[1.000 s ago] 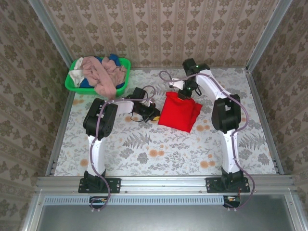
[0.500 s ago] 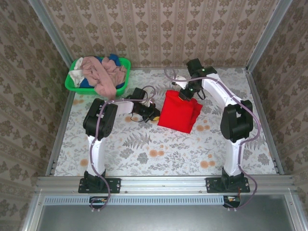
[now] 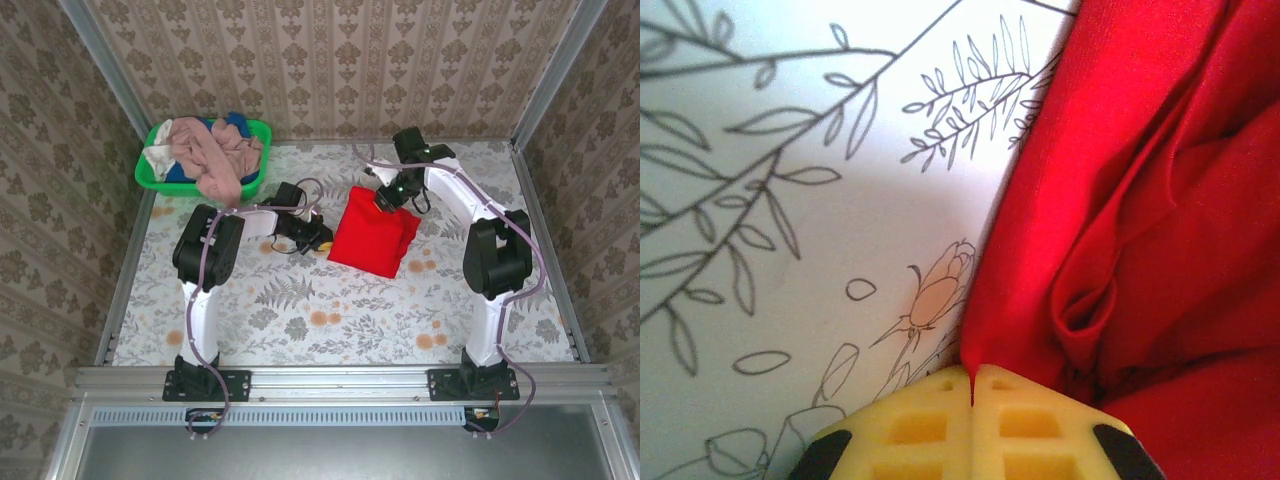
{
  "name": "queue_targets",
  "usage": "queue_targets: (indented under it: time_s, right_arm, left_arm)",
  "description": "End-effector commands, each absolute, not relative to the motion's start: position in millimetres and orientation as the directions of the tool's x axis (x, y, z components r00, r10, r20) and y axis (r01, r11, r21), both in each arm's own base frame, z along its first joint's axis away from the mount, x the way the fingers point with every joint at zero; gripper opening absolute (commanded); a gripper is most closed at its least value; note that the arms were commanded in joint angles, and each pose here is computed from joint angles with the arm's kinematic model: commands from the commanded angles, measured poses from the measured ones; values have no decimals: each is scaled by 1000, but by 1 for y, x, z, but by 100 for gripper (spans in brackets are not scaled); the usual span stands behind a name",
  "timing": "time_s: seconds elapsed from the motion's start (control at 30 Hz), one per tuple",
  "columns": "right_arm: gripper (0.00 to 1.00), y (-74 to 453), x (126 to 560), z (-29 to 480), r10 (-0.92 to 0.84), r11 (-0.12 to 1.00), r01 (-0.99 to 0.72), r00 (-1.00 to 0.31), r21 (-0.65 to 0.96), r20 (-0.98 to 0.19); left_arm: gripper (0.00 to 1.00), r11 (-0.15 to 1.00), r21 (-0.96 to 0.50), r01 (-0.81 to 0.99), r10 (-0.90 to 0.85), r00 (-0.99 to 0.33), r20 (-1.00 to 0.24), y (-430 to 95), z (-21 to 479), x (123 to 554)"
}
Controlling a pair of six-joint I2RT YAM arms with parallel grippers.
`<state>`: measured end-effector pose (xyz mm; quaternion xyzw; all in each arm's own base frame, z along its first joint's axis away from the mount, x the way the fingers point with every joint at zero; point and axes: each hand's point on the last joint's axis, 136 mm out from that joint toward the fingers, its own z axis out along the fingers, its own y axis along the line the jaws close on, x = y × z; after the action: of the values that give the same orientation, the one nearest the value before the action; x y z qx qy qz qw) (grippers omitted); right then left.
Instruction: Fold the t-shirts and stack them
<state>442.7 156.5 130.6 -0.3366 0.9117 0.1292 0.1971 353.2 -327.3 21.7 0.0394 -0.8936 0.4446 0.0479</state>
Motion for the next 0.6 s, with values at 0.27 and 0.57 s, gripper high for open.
queue_targets:
  time_s: [0.27, 0.57]
  right_arm:
    - [23, 116, 472, 76, -528, 806, -586, -776, 85, -344]
    - [92, 112, 480, 164, -427, 862, -503, -659, -60, -619]
  left_arm:
    - [0, 753, -632, -183, -94, -981, 172, -303, -49, 334]
    - [9, 725, -684, -81, -89, -996, 23, -309, 2, 350]
